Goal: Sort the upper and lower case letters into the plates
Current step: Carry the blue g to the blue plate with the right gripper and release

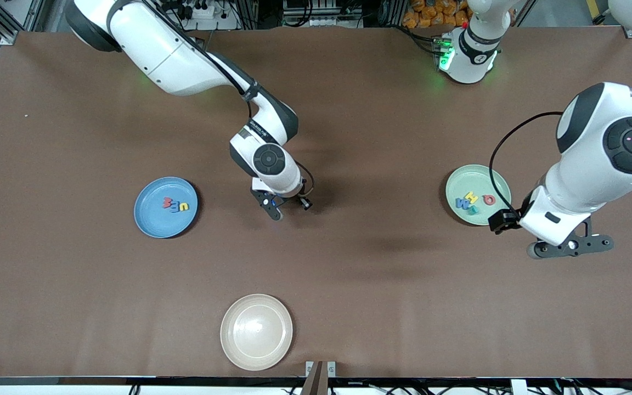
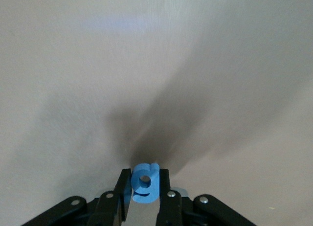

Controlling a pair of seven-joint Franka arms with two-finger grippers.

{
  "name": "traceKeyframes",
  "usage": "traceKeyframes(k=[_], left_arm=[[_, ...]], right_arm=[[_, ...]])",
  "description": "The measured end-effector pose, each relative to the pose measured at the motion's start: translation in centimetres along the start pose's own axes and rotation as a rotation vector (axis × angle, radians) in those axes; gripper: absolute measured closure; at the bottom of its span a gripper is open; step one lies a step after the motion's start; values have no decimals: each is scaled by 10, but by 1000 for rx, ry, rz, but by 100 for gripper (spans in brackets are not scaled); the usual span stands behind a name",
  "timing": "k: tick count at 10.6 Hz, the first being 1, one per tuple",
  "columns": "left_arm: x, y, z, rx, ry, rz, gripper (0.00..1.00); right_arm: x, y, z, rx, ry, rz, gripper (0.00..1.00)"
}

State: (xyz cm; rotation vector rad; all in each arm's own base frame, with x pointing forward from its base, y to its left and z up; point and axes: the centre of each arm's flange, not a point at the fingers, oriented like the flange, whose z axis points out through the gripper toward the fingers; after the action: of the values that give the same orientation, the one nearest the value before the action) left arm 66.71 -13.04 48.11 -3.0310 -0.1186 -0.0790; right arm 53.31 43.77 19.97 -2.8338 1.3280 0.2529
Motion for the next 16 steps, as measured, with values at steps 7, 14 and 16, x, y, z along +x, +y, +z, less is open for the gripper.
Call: traceKeyframes(k=[7, 14, 16], left_arm=[[5, -32, -30, -45, -2, -1, 0], [-30, -88, -87, -92, -48, 33, 0], [-41, -99, -89, -132, -60, 30, 0]], right_arm=[[182, 70, -148, -87, -215, -159, 73], [324, 176, -96, -150, -259, -426, 73], [350, 192, -88, -138, -242, -454, 73]])
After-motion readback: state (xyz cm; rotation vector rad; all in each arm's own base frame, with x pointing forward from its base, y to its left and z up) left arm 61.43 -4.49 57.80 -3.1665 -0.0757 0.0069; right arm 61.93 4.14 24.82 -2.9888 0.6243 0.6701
